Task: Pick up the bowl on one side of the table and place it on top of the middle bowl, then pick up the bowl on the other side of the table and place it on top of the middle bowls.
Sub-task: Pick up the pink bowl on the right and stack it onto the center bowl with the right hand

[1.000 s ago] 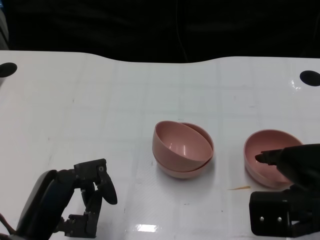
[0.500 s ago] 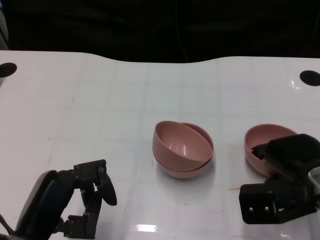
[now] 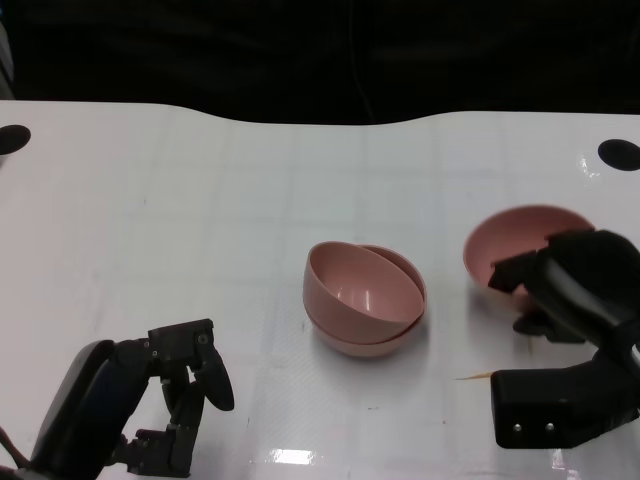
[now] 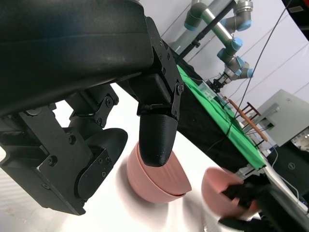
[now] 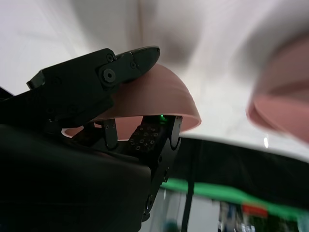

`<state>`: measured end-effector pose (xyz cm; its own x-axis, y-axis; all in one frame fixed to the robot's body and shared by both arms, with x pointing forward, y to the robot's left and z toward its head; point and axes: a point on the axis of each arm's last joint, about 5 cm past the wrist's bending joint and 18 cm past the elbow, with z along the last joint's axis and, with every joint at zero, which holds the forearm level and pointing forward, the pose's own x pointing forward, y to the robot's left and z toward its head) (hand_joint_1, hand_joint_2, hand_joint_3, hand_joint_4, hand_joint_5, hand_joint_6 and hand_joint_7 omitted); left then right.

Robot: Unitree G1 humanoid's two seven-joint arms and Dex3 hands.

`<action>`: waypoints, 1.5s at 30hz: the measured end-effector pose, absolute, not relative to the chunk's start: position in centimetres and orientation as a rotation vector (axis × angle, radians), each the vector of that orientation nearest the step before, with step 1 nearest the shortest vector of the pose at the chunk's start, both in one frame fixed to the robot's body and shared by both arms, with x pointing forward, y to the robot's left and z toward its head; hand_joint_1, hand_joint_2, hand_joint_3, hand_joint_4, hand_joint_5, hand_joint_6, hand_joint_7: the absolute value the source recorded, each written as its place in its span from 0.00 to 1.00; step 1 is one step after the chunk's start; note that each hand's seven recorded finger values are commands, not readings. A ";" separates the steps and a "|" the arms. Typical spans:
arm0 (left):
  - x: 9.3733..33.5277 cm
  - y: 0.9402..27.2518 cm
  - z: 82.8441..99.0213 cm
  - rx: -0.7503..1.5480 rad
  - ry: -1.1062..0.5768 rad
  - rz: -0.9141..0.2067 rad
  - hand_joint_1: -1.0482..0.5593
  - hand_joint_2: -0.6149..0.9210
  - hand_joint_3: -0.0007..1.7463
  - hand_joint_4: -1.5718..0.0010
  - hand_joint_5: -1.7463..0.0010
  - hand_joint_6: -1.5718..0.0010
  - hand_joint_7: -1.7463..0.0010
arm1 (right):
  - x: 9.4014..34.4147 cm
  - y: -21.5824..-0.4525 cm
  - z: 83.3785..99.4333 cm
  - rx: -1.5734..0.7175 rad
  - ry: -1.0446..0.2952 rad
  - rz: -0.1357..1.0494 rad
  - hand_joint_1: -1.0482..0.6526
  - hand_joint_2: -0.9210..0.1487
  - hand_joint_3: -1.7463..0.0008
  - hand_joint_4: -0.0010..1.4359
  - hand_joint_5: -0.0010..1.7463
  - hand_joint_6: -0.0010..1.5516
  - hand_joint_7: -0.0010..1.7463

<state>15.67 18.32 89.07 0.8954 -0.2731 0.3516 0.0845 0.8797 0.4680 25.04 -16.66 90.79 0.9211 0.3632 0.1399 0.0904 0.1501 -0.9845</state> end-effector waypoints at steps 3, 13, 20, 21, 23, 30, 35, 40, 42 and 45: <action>15.7 18.3 89.1 0.461 -0.424 -0.192 0.68 0.54 0.91 0.40 0.03 0.46 0.14 | 25.1 -16.6 91.0 -1.395 -0.449 0.166 0.55 0.12 0.97 0.64 1.00 0.47 0.97; 15.7 18.3 89.1 0.464 -0.421 -0.192 0.69 0.53 0.92 0.39 0.04 0.45 0.14 | 26.1 -14.3 94.0 -1.018 -0.734 0.267 0.57 0.66 0.17 0.69 1.00 0.52 0.93; 15.6 18.3 89.3 0.467 -0.424 -0.190 0.69 0.53 0.92 0.39 0.04 0.45 0.14 | 26.5 -12.6 93.1 -0.948 -0.738 0.416 0.55 0.67 0.17 0.68 1.00 0.54 0.91; 15.6 18.3 89.4 0.467 -0.427 -0.190 0.69 0.54 0.92 0.39 0.04 0.45 0.14 | 26.6 -12.4 92.9 -0.942 -0.730 0.428 0.55 0.66 0.17 0.69 1.00 0.55 0.91; 15.6 18.2 89.4 0.467 -0.428 -0.190 0.69 0.54 0.92 0.39 0.04 0.45 0.14 | 26.7 -11.9 92.6 -0.926 -0.716 0.445 0.55 0.64 0.18 0.69 1.00 0.55 0.91; 15.6 18.2 89.4 0.467 -0.429 -0.189 0.70 0.53 0.93 0.39 0.04 0.45 0.14 | 27.0 -11.1 92.3 -0.902 -0.720 0.476 0.54 0.55 0.31 0.67 1.00 0.50 0.98; 15.6 18.2 89.6 0.468 -0.432 -0.195 0.70 0.54 0.93 0.39 0.04 0.45 0.14 | 26.9 -10.1 90.9 -0.885 -0.665 0.524 0.56 0.53 0.35 0.67 1.00 0.48 1.00; 15.6 18.2 89.5 0.473 -0.426 -0.196 0.70 0.53 0.92 0.39 0.05 0.45 0.15 | 27.5 -9.8 90.9 -0.921 -0.629 0.553 0.55 0.43 0.43 0.65 0.71 0.64 0.37; 15.6 18.2 89.5 0.479 -0.426 -0.198 0.70 0.53 0.92 0.38 0.05 0.45 0.15 | 27.5 -9.8 90.9 -0.933 -0.608 0.574 0.55 0.42 0.45 0.65 0.67 0.67 0.29; 15.6 18.2 89.5 0.483 -0.426 -0.199 0.70 0.53 0.93 0.38 0.05 0.44 0.15 | 27.6 -9.8 90.9 -0.952 -0.583 0.597 0.44 0.29 0.65 0.44 0.36 0.51 0.11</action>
